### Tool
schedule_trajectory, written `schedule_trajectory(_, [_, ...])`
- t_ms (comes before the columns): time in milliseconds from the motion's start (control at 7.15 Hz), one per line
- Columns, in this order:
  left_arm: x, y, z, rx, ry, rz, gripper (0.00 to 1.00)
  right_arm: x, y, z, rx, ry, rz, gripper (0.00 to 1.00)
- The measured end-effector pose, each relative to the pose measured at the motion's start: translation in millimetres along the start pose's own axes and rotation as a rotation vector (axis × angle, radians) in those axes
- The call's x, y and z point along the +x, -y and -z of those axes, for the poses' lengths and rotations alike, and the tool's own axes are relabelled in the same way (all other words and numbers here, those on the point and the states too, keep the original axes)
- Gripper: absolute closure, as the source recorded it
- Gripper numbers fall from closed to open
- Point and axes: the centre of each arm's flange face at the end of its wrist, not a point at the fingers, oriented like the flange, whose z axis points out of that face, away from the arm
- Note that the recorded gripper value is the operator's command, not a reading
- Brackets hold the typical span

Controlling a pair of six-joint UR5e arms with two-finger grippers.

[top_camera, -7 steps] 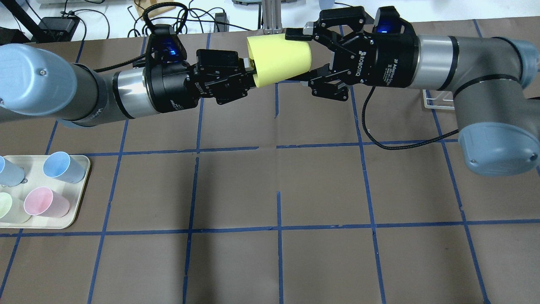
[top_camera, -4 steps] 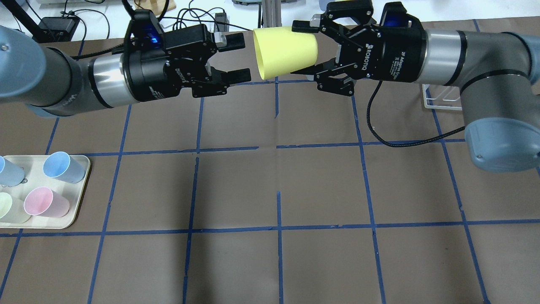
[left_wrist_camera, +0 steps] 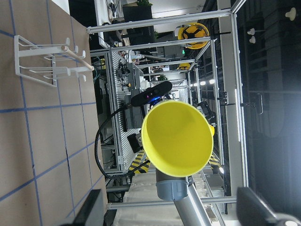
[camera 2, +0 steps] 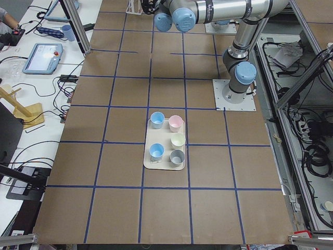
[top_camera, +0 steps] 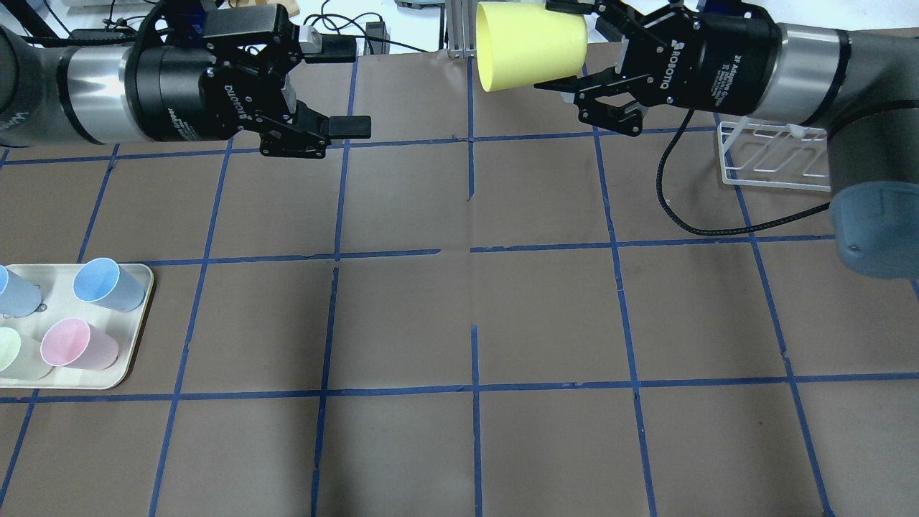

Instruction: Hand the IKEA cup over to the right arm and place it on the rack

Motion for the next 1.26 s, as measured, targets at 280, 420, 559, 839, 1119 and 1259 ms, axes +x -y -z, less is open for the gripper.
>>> schedule_trajectory(280, [7,3,11,-0.177,0.183,-0.150,0.00,0,7,8,0.083,-0.156,0.025,0.77])
schedule_trajectory(420, [9,6,19,-0.263,0.359,-0.210,0.00,3,11,11,0.131,-0.257,0.033,0.77])
schedule_trajectory(559, [13,10,22,-0.291,0.537,-0.211,0.00,11,16,15,0.180,-0.366,0.036,0.77])
schedule_trajectory(839, [28,7,0,-0.293,0.753,-0.253,0.00,26,23,27,0.274,-0.576,0.039,0.77])
schedule_trajectory(1119, [31,0,-31,-0.268,0.992,-0.275,0.00,40,27,41,0.349,-0.797,0.073,0.76])
schedule_trajectory(1259, [31,-3,-44,-0.216,1.116,-0.245,0.00,45,29,49,0.359,-0.906,0.120,0.76])
